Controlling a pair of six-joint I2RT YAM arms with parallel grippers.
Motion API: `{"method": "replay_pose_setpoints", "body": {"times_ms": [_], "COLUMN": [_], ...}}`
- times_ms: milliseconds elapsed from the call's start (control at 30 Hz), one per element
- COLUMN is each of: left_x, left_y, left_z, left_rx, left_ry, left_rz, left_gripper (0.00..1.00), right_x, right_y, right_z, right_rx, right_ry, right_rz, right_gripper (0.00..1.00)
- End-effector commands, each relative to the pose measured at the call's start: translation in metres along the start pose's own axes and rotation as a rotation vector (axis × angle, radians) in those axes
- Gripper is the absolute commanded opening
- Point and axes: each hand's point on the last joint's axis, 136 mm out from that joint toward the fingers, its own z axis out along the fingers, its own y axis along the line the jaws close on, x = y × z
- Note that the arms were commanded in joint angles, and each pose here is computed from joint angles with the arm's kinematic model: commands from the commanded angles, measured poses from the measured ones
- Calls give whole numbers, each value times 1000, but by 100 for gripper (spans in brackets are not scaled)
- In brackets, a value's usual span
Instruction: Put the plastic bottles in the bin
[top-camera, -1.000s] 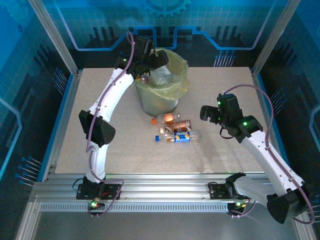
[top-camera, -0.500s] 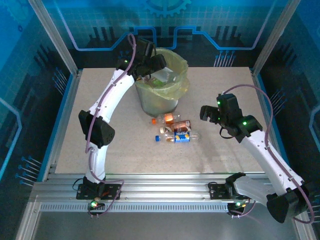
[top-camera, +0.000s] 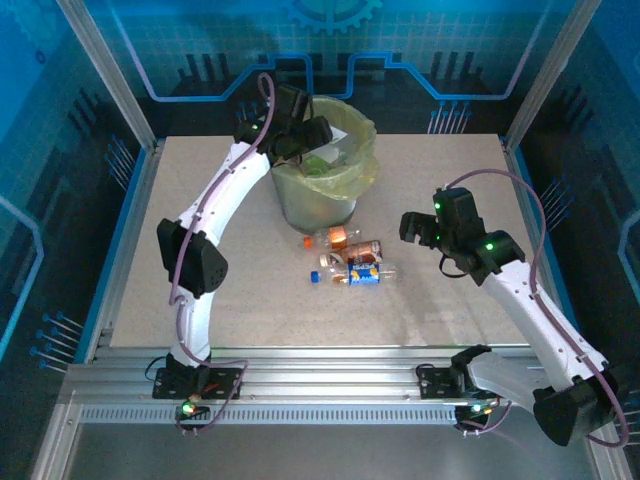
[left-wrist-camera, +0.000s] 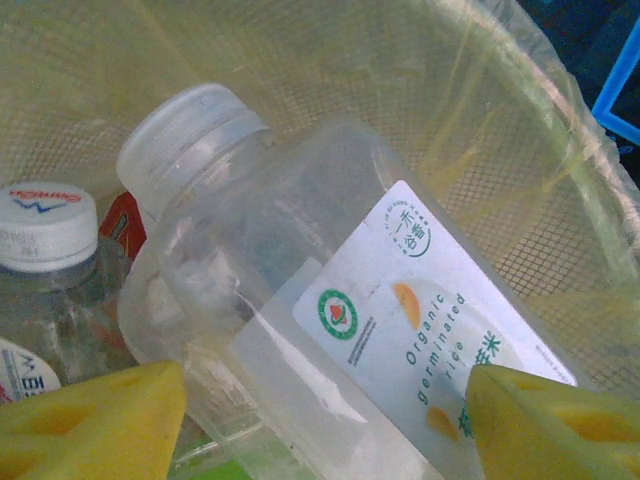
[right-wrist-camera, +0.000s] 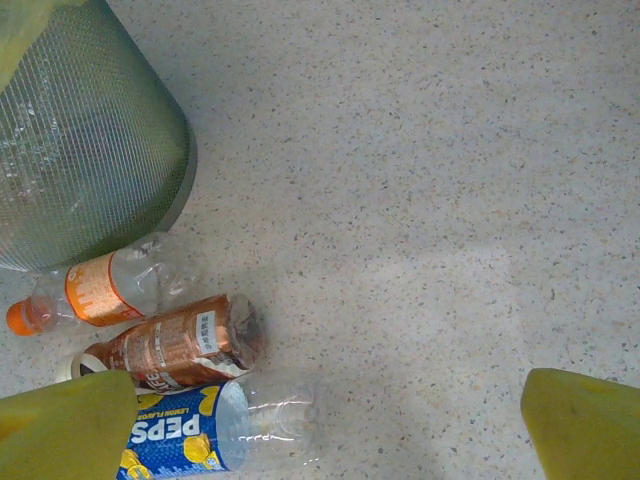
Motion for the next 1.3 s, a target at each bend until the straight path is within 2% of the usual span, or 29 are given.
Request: {"method": "replay_pose_setpoints", "body": {"times_ms": [0, 300, 400, 633, 800, 1067, 1267], "left_x": [-24, -54, -51, -34, -8, 33, 68], "left_y": [-20, -38, -30, -2, 35, 93, 122], "left_z": [-44, -127, -148, -188, -198, -195, -178], "left_rx": [77, 217, 244, 299, 266, 175, 119], "left_ry": [-82, -248, -303, -436, -482, -517, -435], "left_rz": [13, 22, 20, 40, 45, 22, 56], "left_gripper": [80, 94, 99, 99, 99, 99, 99], "right_x": [12, 37, 56, 103, 123, 139, 143], "right_y": [2, 17, 26, 43, 53, 56, 54], "right_z": [1, 1, 9, 30, 38, 47, 55], "right_rx": [-18, -70, -78, -3, -12, -9, 28], "right_ry": [51, 142, 205, 314, 344, 384, 404], "right_rz": [-12, 21, 64, 130, 225, 306, 274], "right_gripper": [100, 100, 100, 100, 100, 100, 100]}}
